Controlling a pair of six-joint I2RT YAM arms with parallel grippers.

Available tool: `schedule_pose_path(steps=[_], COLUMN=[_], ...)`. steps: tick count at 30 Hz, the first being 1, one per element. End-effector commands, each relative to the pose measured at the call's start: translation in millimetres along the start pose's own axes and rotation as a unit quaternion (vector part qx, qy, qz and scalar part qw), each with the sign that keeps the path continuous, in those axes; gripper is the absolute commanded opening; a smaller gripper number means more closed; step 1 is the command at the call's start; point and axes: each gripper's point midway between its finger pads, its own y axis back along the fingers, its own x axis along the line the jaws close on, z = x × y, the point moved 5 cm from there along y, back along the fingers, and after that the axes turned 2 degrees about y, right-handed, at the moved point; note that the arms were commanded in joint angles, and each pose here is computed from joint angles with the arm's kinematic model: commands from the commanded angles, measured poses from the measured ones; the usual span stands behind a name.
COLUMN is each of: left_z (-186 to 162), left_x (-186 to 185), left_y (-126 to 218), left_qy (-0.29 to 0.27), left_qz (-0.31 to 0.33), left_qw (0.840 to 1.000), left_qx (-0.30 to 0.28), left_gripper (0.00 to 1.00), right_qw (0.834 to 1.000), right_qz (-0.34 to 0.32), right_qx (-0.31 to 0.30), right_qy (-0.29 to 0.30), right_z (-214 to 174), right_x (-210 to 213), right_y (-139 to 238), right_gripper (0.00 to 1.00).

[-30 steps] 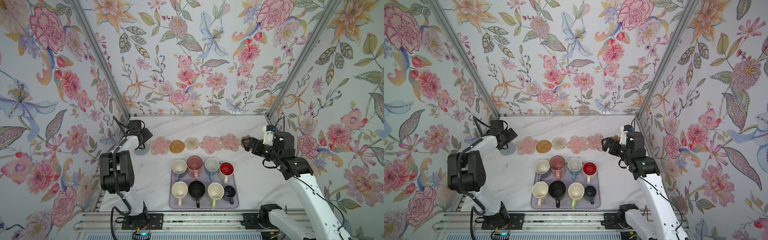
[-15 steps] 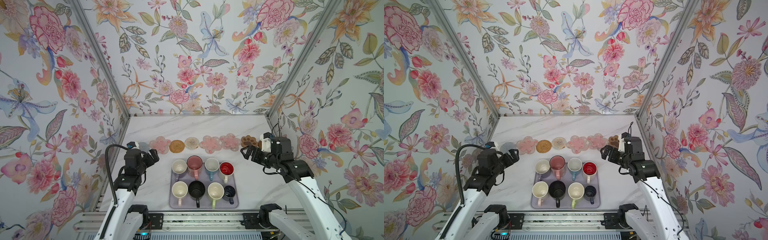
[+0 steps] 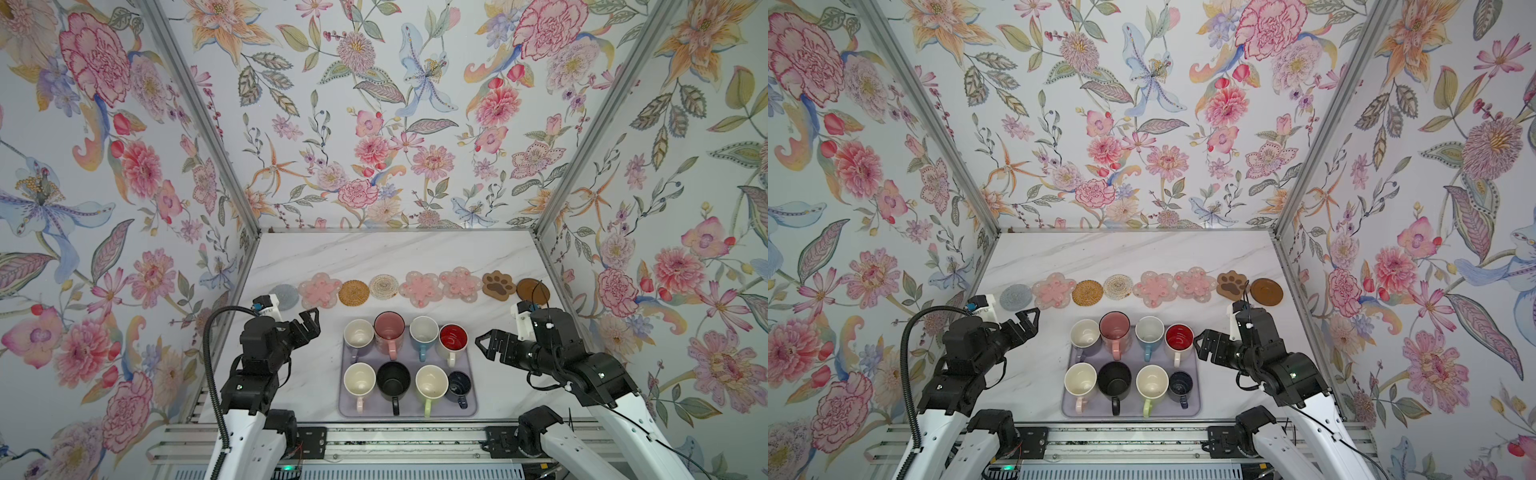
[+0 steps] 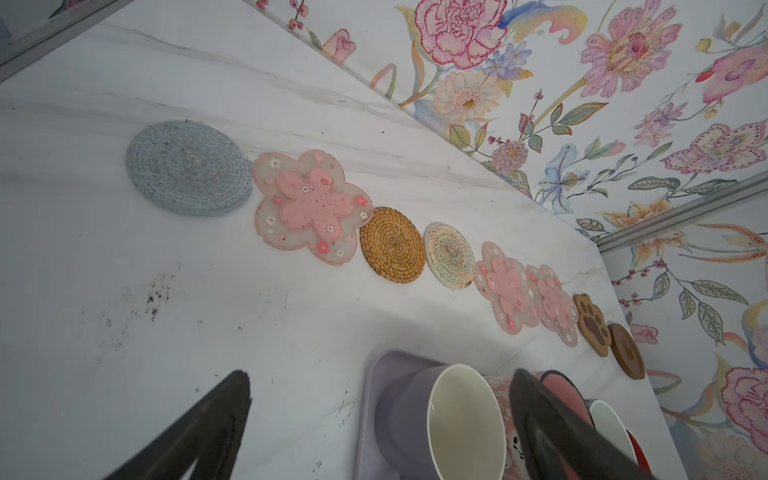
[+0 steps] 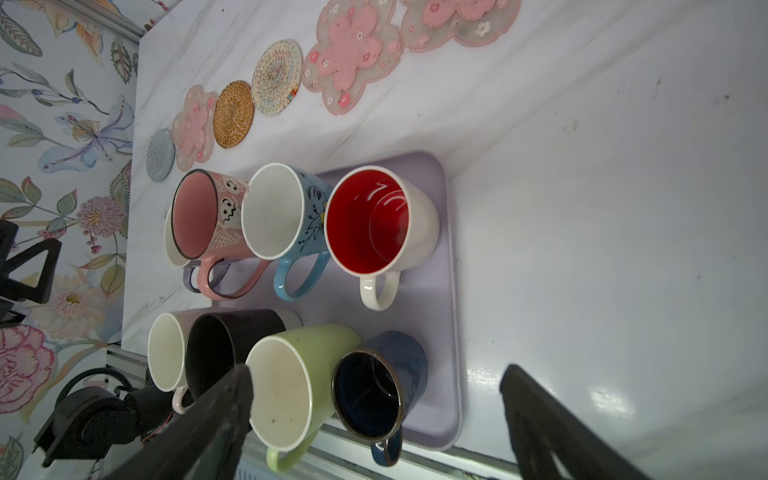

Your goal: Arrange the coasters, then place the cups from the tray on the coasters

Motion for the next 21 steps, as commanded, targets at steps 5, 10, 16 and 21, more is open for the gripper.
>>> schedule_pose_path(steps=[5,10,16,21], left_z=[9.9,11.4,12.6,14.4], left_x=[-8.8,-9.2,-8.9,-8.9], left_y=[10.2,12.5,16.8,20.5], left_qy=[-0.029,-0.031,-0.03,-0.03], left_qz=[-0.01,-0.015,-0.015,-0.015], left_qw=[0.999,0.999,0.999,0.998], left_qx=[-0.011,-0.026,-0.037,-0.048], left_gripper=[0.99,0.99,0.99,0.99], right_qw=[0.999,0.999,0.996,0.993], right_qz=[-0.022,-0.022,-0.046,-0.047], right_qx=[0.022,0.026,0.035,0.051], right_qy=[-0.01,0.009,0.069,0.094], right_z=[-39.7,-58.5,-79.9,-100.6], right_x=[-7.7,-2.8,10.8,19.6], right_y=[-4.6,-17.0,-33.0,-44.3], right_gripper=[0.9,0.88,0.88,0.84])
